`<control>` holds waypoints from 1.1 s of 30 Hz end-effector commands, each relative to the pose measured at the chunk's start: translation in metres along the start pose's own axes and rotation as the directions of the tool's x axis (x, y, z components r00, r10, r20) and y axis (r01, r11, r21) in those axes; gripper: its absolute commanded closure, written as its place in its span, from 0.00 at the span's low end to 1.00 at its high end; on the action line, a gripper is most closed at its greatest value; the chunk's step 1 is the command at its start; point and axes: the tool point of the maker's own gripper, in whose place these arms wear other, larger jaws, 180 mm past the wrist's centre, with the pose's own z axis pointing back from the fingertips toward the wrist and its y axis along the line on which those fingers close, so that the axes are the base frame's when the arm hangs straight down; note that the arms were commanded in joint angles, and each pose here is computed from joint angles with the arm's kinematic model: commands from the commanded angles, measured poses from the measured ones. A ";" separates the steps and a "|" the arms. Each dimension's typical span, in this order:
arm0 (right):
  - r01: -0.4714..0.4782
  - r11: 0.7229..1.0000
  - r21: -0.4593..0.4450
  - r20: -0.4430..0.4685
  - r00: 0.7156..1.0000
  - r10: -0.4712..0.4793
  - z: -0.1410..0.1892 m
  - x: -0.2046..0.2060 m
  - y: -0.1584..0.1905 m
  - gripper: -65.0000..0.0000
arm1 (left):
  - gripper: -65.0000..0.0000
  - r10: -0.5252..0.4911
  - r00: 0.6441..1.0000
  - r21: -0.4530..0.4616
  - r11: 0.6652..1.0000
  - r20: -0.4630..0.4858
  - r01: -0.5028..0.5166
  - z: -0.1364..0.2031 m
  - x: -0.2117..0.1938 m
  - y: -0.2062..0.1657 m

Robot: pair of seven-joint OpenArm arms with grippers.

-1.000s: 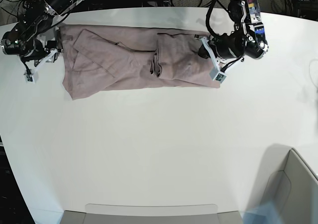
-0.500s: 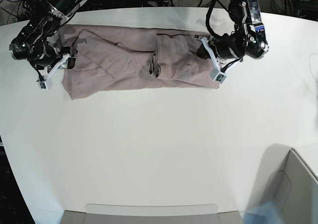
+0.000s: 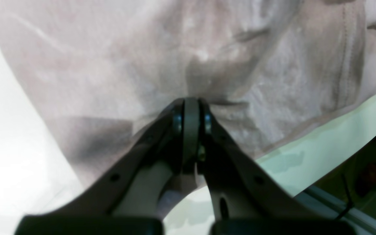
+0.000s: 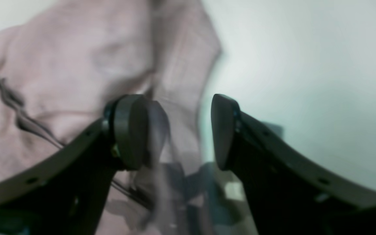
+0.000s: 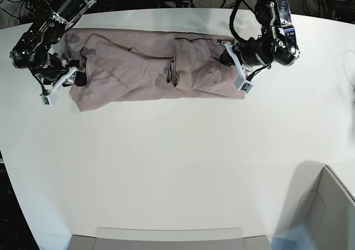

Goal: Fold the T-shirt properly
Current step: 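Grasp the other strip end with the right gripper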

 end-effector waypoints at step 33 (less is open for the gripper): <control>-0.188 0.982 -0.017 -0.185 0.966 0.182 0.001 -0.032 0.031 1.00 | 1.00 -0.006 1.000 0.006 1.000 -0.010 0.007 0.000 0.001 0.001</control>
